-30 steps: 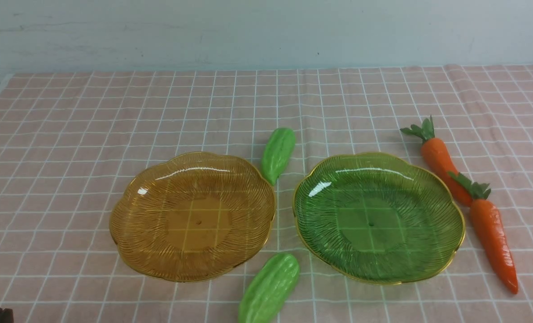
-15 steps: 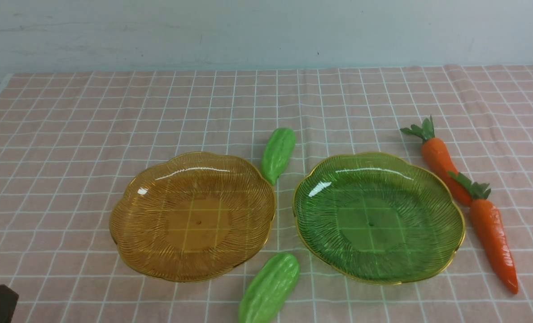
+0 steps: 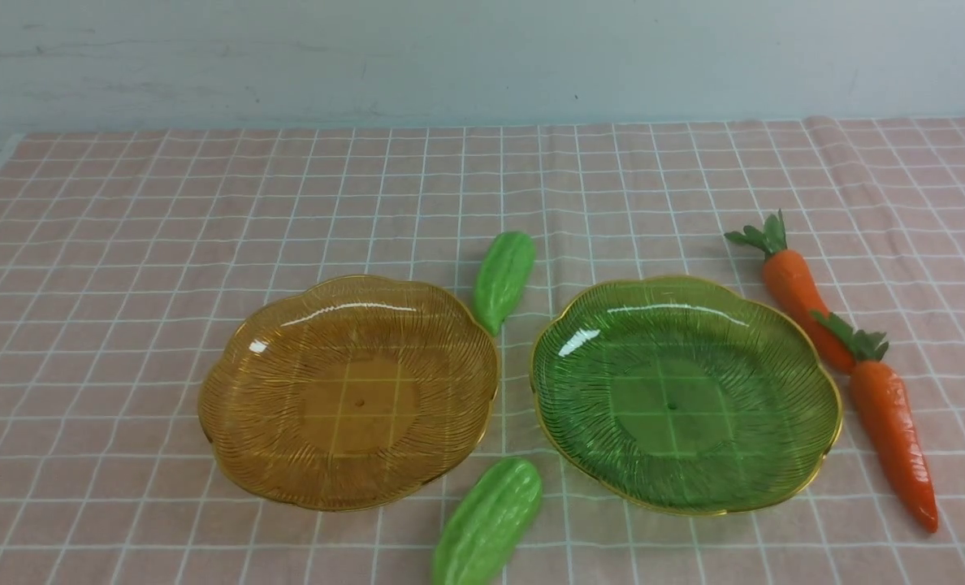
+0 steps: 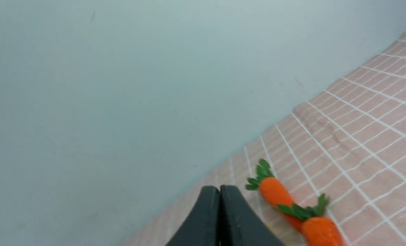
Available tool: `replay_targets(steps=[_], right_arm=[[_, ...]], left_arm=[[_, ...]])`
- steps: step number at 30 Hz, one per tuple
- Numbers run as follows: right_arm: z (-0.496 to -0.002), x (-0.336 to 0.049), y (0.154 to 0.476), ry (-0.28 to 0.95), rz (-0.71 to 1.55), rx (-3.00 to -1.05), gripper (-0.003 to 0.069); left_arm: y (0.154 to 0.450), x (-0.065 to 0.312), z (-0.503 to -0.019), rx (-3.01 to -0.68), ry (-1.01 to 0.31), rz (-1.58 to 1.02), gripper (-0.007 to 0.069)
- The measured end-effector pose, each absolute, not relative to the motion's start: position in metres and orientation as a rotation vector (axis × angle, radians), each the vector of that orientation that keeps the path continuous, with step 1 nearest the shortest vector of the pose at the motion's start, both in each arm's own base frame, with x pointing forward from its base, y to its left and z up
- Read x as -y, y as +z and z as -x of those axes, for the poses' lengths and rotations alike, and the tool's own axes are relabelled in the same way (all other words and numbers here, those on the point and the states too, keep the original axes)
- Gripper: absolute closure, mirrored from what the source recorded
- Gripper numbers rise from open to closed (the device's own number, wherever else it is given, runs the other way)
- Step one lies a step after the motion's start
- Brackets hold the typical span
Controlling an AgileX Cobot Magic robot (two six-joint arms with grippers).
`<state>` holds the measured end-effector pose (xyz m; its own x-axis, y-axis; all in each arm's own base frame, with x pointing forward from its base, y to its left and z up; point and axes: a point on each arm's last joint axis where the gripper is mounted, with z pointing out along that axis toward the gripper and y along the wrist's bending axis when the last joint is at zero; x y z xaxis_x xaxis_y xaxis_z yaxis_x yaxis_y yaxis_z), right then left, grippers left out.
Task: Put different types of vegetables on the plate.
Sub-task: 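Put the green cucumber next to the left plate into that plate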
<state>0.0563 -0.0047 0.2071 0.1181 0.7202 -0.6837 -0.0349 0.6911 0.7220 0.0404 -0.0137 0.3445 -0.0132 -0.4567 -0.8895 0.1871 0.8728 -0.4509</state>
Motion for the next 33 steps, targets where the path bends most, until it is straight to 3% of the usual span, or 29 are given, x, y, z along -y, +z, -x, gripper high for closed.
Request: replay_targets(steps=[2, 3, 6, 10, 13, 19, 24, 27, 33], right_arm=[[-0.056, 0.007, 0.208, 0.660, -0.695, -1.310, 0.0676], [-0.056, 0.008, 0.209, 0.679, -0.725, -1.286, 0.0676], [-0.055, 0.010, 0.210, 0.704, -0.769, -1.248, 0.0676], [-0.055, 0.009, 0.212, 0.712, -0.765, -1.253, 0.0676], [-0.052, 0.003, 0.233, 0.716, -0.662, -1.285, 0.0676], [-0.052, -0.013, 0.301, 0.635, -0.389, -1.451, 0.0676], [-0.077, -0.025, 0.343, 0.509, -0.118, -1.786, 0.0676], [-0.099, -0.029, 0.350, 0.452, 0.019, -2.020, 0.0676], [-0.118, -0.030, 0.342, 0.431, 0.093, -2.189, 0.0676]], left_arm=[[0.357, 0.020, -0.053, -1.742, -0.481, 0.157, 0.0629], [0.354, 0.023, -0.065, -1.906, -0.411, 0.161, 0.0629], [0.336, 0.029, -0.106, -2.380, -0.414, -0.007, 0.0629], [0.303, 0.031, -0.151, -2.650, -0.394, -0.102, 0.0629], [0.284, 0.033, -0.171, -2.757, -0.400, -0.124, 0.0629], [0.262, 0.061, -0.190, -2.832, -0.421, -0.283, 0.0629], [0.258, 0.114, -0.188, -2.777, -0.438, -0.498, 0.0629], [0.259, 0.140, -0.189, -2.727, -0.431, -0.624, 0.0629], [0.257, 0.187, -0.202, -2.662, -0.432, -0.780, 0.0615]])
